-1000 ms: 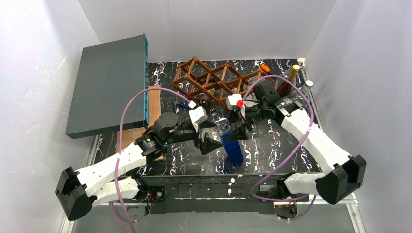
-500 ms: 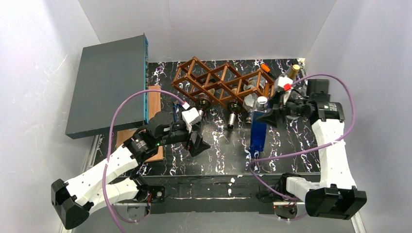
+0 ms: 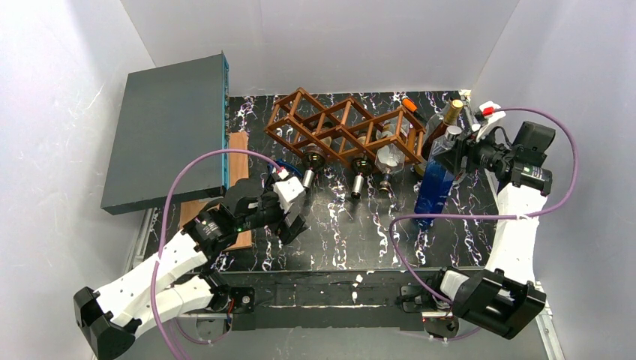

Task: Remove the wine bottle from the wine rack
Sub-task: Place the wine bottle at the center of the board.

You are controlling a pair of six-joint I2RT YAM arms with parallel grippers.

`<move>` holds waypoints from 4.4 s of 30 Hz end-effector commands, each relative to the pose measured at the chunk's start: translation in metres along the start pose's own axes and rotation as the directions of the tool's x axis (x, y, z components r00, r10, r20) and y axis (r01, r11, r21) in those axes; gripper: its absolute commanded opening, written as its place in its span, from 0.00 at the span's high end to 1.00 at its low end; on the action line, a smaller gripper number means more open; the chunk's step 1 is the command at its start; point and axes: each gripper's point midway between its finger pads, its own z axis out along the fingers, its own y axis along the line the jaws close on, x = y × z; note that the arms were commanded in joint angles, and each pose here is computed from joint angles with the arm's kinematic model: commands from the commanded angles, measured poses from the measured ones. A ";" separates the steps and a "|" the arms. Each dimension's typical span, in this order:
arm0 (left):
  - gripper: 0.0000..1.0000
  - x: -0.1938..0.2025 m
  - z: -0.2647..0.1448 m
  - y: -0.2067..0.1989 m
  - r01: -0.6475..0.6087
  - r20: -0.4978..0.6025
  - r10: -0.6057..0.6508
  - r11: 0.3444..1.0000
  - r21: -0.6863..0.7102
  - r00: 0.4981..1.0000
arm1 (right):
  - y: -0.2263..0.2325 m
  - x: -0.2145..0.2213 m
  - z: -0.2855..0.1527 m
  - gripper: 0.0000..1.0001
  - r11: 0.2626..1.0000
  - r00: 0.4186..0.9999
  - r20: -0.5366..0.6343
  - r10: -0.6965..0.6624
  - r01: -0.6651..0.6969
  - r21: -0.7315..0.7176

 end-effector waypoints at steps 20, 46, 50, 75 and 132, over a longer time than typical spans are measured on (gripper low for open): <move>0.02 -0.004 -0.009 0.001 -0.015 0.026 0.016 1.000 -0.010 1.000 | -0.066 -0.049 -0.008 0.91 0.967 0.981 0.141 -0.132 0.097 0.234; 0.02 -0.004 -0.009 -0.001 -0.016 0.027 0.016 1.000 0.000 1.000 | -0.080 -0.024 -0.003 0.73 0.972 0.977 0.176 -0.124 0.084 0.219; 0.02 -0.004 -0.009 -0.002 -0.016 0.026 0.016 1.000 0.003 1.000 | -0.078 -0.015 -0.004 0.66 0.973 0.979 0.161 -0.127 0.091 0.213; 0.02 -0.003 -0.009 -0.002 -0.015 0.024 0.015 1.000 0.004 1.000 | -0.079 0.013 -0.022 0.16 0.955 0.984 0.119 -0.131 0.093 0.281; 0.02 -0.003 -0.011 -0.002 -0.019 0.028 0.019 1.000 0.000 0.999 | -0.089 0.018 0.002 0.77 0.977 0.960 0.212 -0.182 0.153 0.146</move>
